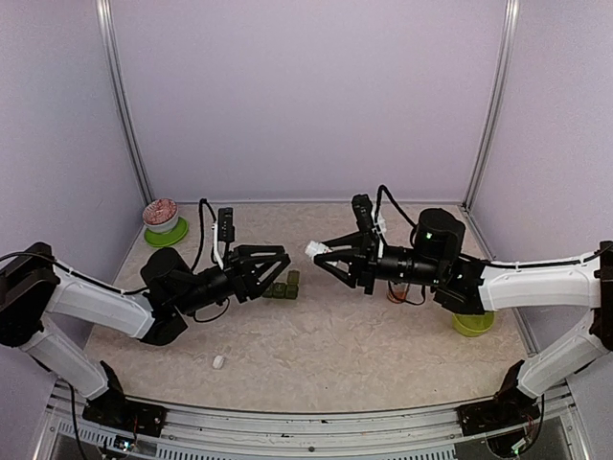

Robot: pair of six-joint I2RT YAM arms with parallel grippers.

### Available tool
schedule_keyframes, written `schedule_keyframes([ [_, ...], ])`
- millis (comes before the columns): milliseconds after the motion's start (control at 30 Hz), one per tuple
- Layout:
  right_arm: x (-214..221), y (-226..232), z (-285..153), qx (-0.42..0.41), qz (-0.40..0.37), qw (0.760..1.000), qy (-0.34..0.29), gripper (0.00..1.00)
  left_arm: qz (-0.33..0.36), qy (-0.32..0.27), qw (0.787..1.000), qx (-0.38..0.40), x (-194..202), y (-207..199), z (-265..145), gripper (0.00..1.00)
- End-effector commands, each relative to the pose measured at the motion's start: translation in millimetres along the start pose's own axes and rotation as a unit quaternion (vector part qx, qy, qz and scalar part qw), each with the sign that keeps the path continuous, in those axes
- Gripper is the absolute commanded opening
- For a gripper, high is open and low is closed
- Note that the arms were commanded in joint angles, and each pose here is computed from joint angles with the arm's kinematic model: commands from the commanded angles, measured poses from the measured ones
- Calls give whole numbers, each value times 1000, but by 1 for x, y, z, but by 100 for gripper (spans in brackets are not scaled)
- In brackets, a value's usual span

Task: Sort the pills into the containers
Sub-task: Hold the pill container at the center of the board.

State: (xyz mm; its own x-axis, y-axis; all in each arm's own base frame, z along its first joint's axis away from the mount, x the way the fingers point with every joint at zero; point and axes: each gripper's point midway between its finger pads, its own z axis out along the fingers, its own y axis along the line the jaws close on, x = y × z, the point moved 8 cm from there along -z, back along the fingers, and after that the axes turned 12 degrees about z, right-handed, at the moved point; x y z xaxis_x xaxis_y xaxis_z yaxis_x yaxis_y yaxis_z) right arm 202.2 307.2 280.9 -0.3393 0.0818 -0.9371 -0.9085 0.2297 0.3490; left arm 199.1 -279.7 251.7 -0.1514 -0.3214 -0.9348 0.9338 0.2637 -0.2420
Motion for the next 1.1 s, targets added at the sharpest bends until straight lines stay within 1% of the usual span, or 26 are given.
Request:
schedule_keyframes([
  [0,-14,-2,-22,32,-19,999,-22,26,50,56,989,-127,10,10,-34,66],
  [33,-15,-2,-26,36,-21,999,-23,26,58,73,983,-156,13,11,-42,70],
  [67,-16,-4,-29,42,-24,999,-24,26,65,75,978,-185,9,13,-52,73],
  [133,-20,-6,-35,50,-26,998,-27,26,64,73,966,-239,4,17,-70,76],
  [167,-22,-7,-37,53,-28,998,-29,26,62,84,957,-270,4,20,-78,79],
  [200,-23,-8,-38,53,-29,998,-29,26,59,91,949,-297,2,21,-84,83],
  [267,-23,-10,-38,54,-31,998,-28,26,51,108,927,-356,-2,25,-94,97],
  [300,-22,-11,-38,55,-31,998,-26,26,48,117,919,-373,-2,26,-97,99],
  [367,-20,-13,-37,52,-28,998,-26,26,28,144,901,-409,1,29,-105,99],
  [433,-16,-15,-35,48,-25,998,-25,26,8,164,888,-430,5,30,-111,99],
  [600,-10,-18,-31,36,-17,999,-22,26,-37,214,866,-450,16,28,-119,99],
  [700,-6,-21,-28,34,-17,999,-15,26,-35,242,854,-459,23,28,-122,99],
  [767,-3,-23,-26,33,-16,999,-12,26,-25,246,851,-464,27,30,-123,99],
  [900,5,-30,-19,33,-8,999,-5,26,-3,237,853,-465,31,37,-119,99],
  [1067,15,-39,-9,23,-7,1000,4,26,4,244,855,-459,37,59,-109,99],
])
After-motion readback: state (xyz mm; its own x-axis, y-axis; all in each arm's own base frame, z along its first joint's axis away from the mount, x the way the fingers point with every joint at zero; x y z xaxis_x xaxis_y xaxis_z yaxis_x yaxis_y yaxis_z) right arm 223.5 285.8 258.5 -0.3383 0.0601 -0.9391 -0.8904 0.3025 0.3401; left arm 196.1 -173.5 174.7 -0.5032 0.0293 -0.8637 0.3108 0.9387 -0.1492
